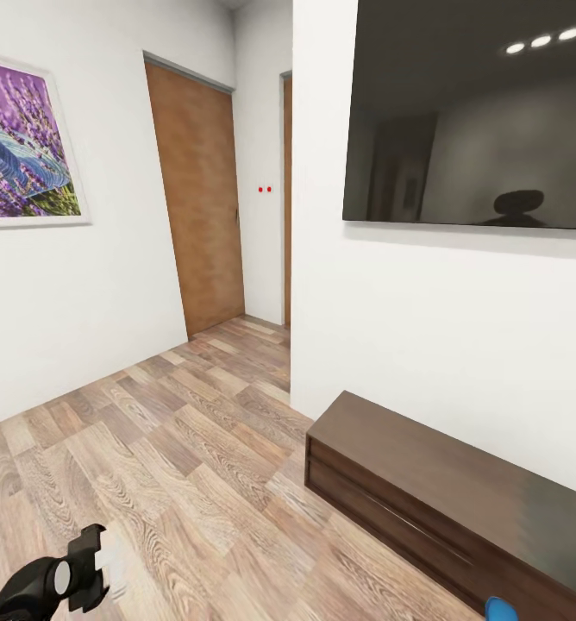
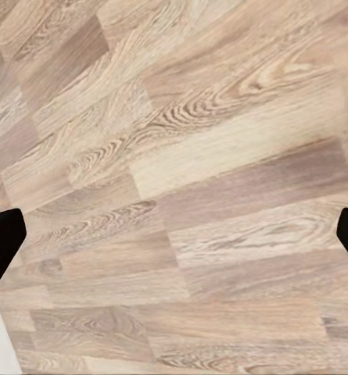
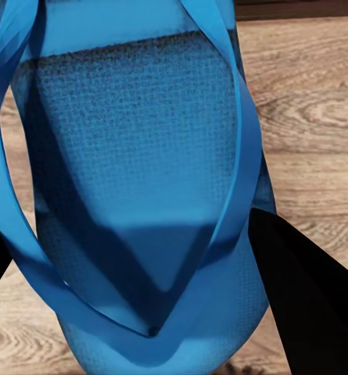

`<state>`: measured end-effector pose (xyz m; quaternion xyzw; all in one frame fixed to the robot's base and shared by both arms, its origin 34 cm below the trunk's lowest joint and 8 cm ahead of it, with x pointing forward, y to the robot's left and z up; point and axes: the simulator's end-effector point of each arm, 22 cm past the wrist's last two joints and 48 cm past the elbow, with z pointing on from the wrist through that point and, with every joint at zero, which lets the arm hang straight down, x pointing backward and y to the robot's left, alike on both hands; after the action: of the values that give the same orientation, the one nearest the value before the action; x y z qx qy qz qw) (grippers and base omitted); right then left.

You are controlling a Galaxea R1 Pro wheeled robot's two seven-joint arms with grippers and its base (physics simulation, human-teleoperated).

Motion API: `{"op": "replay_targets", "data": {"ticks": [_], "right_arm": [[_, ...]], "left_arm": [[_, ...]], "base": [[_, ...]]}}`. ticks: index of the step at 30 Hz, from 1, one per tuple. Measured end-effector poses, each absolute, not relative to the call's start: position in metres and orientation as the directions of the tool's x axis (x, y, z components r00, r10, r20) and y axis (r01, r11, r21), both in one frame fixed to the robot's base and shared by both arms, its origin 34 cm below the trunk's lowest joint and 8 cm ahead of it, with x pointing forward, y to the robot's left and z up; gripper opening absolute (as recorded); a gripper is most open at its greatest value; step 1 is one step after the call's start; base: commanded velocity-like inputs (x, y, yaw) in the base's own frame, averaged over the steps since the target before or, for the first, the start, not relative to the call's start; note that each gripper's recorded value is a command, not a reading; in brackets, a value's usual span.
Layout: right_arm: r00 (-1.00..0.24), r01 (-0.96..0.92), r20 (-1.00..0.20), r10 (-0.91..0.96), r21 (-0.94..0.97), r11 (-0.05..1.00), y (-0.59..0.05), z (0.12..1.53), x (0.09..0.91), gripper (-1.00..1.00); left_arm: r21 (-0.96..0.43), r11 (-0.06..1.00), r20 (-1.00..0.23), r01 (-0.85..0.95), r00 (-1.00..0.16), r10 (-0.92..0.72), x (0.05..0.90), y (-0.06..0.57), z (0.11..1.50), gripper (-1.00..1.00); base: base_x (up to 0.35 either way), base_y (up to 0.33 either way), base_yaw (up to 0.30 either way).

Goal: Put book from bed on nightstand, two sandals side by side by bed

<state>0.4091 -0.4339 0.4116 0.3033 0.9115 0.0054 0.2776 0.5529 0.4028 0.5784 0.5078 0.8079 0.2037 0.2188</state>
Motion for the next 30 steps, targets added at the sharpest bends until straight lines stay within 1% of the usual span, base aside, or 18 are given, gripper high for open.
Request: {"op": "replay_targets", "data": {"ticks": [4,10,16,22,25,28,30], "right_arm": [[-0.662,0.549,-0.504,0.555,0.177,0.816,-0.434,0.412,0.409,-1.00],[-0.661,0.549,-0.504,0.555,0.178,0.816,-0.434,0.412,0.410,-1.00],[-0.662,0.549,-0.504,0.555,0.178,0.816,-0.434,0.410,0.409,-1.00],[-0.662,0.549,-0.504,0.555,0.179,0.817,-0.434,0.398,0.408,-1.00],[-0.661,0.549,-0.505,0.555,0.179,0.817,-0.434,0.392,0.407,-1.00],[-0.661,0.549,-0.505,0.555,0.179,0.817,-0.434,0.386,0.406,-1.00],[-0.661,0.549,-0.505,0.555,0.179,0.817,-0.434,0.382,0.405,-1.00]], "left_arm": [[0.544,0.402,-0.144,0.737,-0.390,0.910,0.552,0.400,0.581,1.00],[0.532,0.451,-0.119,0.717,-0.464,0.878,0.546,0.406,0.580,1.00],[0.514,0.480,-0.137,0.711,-0.484,0.864,0.545,0.386,0.571,1.00],[0.524,0.465,-0.103,0.713,-0.489,0.866,0.541,0.383,0.557,1.00],[0.523,0.467,-0.108,0.713,-0.488,0.866,0.541,0.376,0.550,1.00],[0.513,0.481,-0.147,0.711,-0.480,0.865,0.544,0.350,0.543,1.00],[0.515,0.489,-0.191,0.704,-0.462,0.866,0.551,0.319,0.545,1.00]], "base": [[0.000,0.000,0.000],[0.000,0.000,0.000],[0.000,0.000,0.000],[0.000,0.000,0.000],[0.000,0.000,0.000],[0.000,0.000,0.000],[0.000,0.000,0.000]]}}
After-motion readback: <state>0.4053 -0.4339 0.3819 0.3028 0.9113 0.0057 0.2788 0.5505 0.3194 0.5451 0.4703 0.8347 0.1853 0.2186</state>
